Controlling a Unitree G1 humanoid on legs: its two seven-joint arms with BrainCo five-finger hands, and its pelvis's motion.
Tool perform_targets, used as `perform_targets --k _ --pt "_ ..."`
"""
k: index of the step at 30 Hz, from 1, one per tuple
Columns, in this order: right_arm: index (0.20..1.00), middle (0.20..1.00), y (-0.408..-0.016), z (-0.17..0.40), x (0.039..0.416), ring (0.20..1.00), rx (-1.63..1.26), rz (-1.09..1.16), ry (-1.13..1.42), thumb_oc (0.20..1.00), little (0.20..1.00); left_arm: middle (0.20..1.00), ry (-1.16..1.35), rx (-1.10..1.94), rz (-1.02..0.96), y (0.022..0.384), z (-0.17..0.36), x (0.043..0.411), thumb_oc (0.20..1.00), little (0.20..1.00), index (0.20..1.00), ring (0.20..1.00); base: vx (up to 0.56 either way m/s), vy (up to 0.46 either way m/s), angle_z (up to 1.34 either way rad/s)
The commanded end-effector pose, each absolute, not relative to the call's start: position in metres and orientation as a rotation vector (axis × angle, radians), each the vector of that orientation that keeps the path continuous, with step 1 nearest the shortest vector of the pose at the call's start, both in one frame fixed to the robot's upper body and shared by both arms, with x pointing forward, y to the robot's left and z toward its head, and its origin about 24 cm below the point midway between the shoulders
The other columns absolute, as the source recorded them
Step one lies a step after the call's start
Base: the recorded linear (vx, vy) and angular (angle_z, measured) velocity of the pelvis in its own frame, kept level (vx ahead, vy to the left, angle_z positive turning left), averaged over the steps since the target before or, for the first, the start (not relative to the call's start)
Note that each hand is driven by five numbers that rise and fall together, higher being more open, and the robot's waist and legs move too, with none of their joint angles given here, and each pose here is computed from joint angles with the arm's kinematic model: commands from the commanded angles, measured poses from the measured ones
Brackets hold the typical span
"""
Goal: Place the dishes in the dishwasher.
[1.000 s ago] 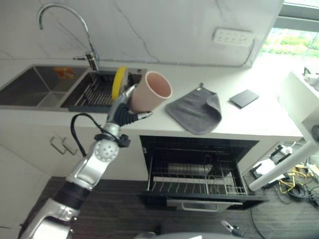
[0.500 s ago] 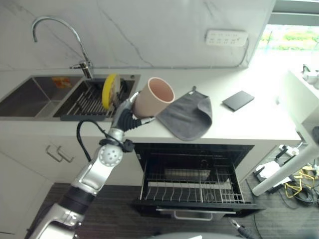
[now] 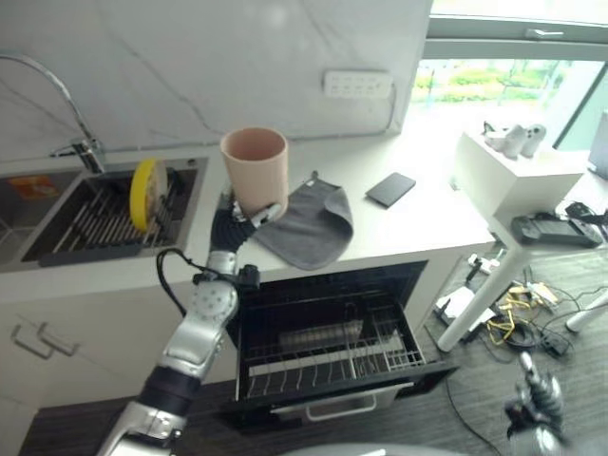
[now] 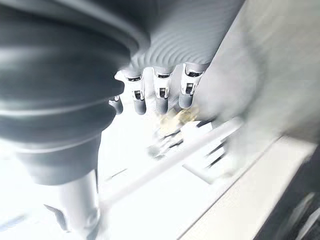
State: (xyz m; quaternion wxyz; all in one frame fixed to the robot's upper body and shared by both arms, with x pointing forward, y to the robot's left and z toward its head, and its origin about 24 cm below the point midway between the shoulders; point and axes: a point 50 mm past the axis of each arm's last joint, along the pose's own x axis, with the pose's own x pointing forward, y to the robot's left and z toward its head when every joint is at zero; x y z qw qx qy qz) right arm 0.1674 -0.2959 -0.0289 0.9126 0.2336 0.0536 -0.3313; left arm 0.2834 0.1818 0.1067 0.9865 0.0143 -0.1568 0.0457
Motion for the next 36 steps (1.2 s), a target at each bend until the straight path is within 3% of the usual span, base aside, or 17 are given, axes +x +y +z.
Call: perform_targets --k 1,6,16,25,36 --pt "1.0 1.0 -0.297 0.024 0.212 1.0 0.38 -0.496 -0.105 1.0 1.0 0.2 -0.404 -0.096 0.082 0.187 0.124 0.295 0.2 0.2 0.2 0.2 -0.03 0.018 -0.2" --pt "1.0 1.0 -0.267 0.072 0.237 1.0 0.303 -0.222 -0.258 1.0 1.0 0.2 -0.362 -0.203 0.044 0.169 0.118 0.299 0.2 0.2 0.2 0.2 -0.03 0.02 -0.25" --pt "1.0 1.0 -0.215 0.126 0.245 1.0 0.279 0.182 -0.402 1.0 1.0 0.2 -0.427 0.174 0.121 0.17 0.121 0.291 0.2 0.2 0.2 0.2 -0.01 0.0 -0.04" --pt "1.0 1.0 -0.176 0.15 0.257 1.0 0.203 0.308 -0.452 1.0 1.0 0.2 -0.571 0.485 0.226 0.174 0.133 0.283 0.2 0.2 0.2 0.2 0.0 -0.002 0.14" --pt "1.0 1.0 -0.128 0.174 0.276 1.0 0.202 0.365 -0.472 1.0 1.0 0.2 -0.639 0.418 0.45 0.171 0.135 0.282 0.2 0.2 0.2 0.2 0.0 -0.015 0.14"
